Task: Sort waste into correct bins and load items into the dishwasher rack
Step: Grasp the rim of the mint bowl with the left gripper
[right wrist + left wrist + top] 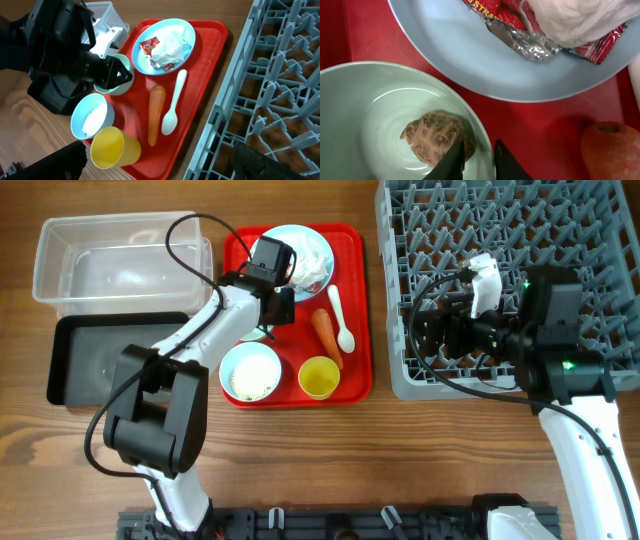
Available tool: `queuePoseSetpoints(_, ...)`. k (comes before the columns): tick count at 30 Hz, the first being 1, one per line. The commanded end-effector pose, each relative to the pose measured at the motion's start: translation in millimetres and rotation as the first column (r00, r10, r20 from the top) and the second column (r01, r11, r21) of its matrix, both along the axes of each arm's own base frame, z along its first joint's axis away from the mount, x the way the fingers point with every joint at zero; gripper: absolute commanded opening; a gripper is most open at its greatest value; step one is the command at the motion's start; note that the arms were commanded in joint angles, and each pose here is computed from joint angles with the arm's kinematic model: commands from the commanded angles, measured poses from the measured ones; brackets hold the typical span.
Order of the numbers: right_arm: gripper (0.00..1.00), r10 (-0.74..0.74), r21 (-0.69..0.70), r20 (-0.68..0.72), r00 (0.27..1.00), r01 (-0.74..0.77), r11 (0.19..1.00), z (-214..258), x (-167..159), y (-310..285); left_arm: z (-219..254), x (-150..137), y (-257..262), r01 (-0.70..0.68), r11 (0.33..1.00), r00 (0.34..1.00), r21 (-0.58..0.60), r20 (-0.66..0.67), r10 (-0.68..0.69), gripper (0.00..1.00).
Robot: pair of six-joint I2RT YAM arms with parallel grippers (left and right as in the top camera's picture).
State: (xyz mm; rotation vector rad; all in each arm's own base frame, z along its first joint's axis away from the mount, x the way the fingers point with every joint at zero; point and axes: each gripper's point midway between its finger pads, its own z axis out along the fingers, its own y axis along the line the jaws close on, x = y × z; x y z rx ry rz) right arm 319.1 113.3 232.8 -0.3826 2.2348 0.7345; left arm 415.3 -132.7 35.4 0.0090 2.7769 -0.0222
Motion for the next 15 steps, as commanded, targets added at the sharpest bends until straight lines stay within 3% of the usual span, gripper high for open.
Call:
queuePoseSetpoints(1,0.95,-0.001,-0.003,0.018,1.000,0.001,1.000,6.6,3.6,0.4,-2.5,0.4,2.2,-0.015,1.000,1.000,0.024,-0.008,0.015,0.17)
queuePoseSetpoints(9,0.95,-0.001,-0.004,0.022,1.000,0.001,1.000,7.0,4.2,0.3,-2.7,-0.2,2.4,-0.015,1.000,1.000,0.024,-0.011,0.015,0.04)
queuePoseSetpoints(15,0.95,-0.003,-0.006,0.022,1.000,0.003,1.000,6.9,4.4,0.0,-2.2,0.6,2.2,-0.015,1.000,1.000,0.023,-0.008,0.015,0.04)
